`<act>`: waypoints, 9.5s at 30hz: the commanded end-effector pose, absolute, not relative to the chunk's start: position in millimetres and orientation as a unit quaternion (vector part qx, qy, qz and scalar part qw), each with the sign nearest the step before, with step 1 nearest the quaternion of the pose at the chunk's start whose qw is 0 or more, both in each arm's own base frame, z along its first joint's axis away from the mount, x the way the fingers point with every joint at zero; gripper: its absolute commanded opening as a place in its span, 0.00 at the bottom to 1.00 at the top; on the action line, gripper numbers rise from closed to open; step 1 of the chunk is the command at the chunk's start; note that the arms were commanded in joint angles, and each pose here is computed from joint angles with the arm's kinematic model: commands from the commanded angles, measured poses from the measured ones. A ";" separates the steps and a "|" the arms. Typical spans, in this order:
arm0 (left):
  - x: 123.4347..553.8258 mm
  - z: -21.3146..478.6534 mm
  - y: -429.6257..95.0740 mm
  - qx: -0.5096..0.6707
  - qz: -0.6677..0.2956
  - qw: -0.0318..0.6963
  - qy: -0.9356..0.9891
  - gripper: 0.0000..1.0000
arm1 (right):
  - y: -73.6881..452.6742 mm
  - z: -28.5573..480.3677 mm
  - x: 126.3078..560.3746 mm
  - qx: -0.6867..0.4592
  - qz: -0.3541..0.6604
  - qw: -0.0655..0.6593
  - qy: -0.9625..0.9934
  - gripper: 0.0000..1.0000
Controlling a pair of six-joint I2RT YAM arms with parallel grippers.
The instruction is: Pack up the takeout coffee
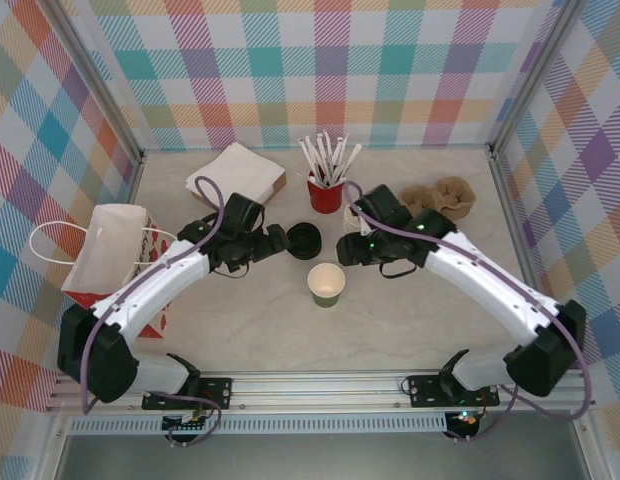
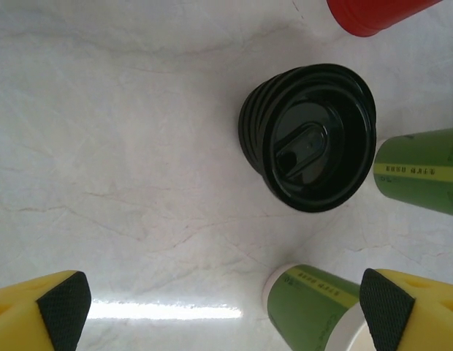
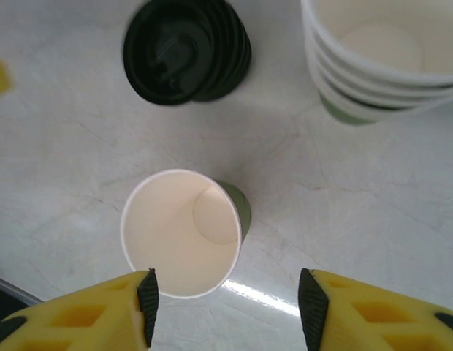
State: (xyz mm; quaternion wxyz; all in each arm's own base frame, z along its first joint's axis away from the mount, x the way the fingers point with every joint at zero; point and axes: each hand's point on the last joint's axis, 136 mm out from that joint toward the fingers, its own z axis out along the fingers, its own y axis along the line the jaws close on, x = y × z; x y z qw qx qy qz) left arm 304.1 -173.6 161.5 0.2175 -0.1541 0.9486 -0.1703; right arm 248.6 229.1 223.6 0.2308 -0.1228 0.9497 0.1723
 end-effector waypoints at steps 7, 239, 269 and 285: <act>348.2 139.9 -192.6 -0.125 -0.171 0.197 0.957 0.89 | 204.1 269.0 238.9 -0.109 0.196 0.332 0.916 0.74; 248.5 363.0 -331.0 0.140 -0.581 0.240 0.765 0.07 | 280.1 323.3 238.6 -0.526 0.469 0.468 0.534 0.85; 255.2 337.3 -318.4 0.110 -0.535 0.246 0.801 0.42 | 266.4 279.8 235.0 -0.492 0.406 0.405 0.655 0.71; 252.6 234.6 -190.8 -0.060 -0.242 0.295 0.922 0.54 | 242.3 230.9 226.6 -0.451 0.244 0.277 0.813 0.71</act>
